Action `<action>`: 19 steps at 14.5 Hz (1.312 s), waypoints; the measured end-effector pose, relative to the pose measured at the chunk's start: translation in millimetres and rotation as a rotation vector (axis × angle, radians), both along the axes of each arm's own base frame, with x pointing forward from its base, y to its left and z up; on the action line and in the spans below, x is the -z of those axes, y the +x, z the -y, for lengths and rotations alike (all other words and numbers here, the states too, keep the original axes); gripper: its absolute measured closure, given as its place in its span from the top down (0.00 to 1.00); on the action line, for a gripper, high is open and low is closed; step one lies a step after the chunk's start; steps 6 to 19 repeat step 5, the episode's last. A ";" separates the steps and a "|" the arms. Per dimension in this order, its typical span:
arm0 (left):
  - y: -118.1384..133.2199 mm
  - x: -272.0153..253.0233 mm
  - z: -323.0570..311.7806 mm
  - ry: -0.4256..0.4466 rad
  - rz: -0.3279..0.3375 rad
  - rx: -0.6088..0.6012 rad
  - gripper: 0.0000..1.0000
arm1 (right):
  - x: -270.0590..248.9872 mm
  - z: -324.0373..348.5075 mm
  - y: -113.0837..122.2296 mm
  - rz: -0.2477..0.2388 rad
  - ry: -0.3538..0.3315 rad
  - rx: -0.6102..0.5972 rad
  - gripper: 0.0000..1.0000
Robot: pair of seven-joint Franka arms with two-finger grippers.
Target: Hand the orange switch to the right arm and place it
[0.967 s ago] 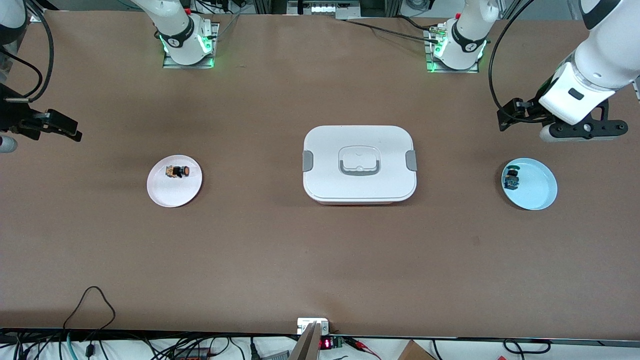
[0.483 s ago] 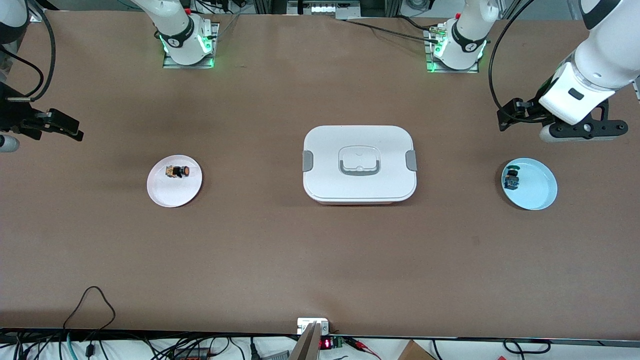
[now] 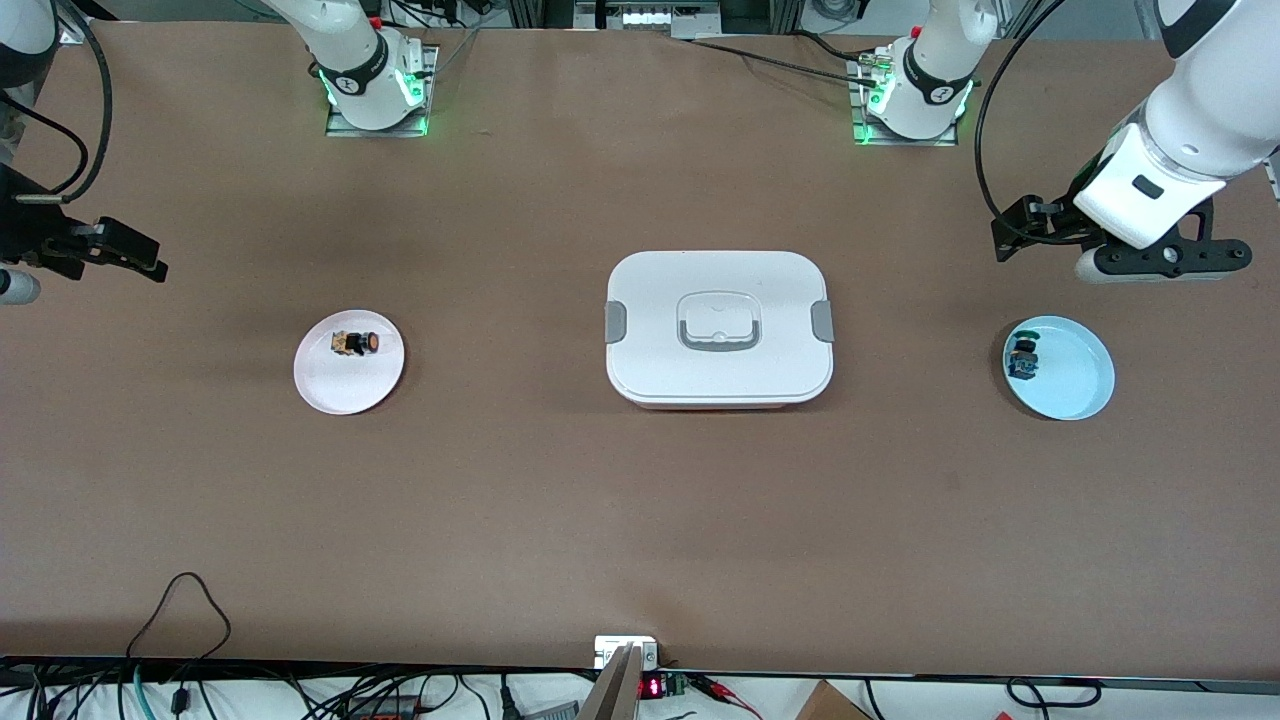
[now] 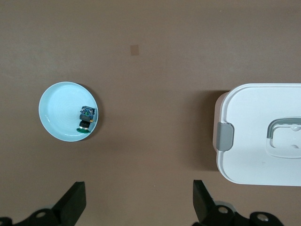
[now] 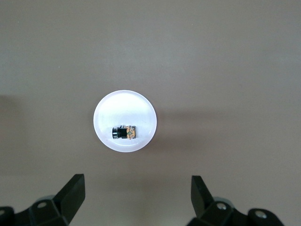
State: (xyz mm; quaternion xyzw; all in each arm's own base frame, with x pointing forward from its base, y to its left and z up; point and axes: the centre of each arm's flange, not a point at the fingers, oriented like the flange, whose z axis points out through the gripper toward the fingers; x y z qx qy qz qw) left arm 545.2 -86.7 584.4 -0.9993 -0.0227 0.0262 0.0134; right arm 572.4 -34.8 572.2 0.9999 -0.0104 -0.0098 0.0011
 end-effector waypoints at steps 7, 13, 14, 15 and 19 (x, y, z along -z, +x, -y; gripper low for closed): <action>-0.1 0.0 0.8 0.000 0.000 0.001 1.00 | -2.7 -0.2 -0.9 0.005 0.000 0.000 1.00; -0.1 0.0 0.8 0.000 0.000 0.001 1.00 | -2.7 -0.2 -0.9 0.005 0.000 0.000 1.00; -0.1 0.0 0.8 0.000 0.000 0.001 1.00 | -2.7 -0.2 -0.9 0.005 0.000 0.000 1.00; -0.1 0.0 0.8 0.000 0.000 0.001 1.00 | -2.7 -0.2 -0.9 0.005 0.000 0.000 1.00; -0.1 0.0 0.8 0.000 0.000 0.001 1.00 | -2.7 -0.2 -0.9 0.005 0.000 0.000 1.00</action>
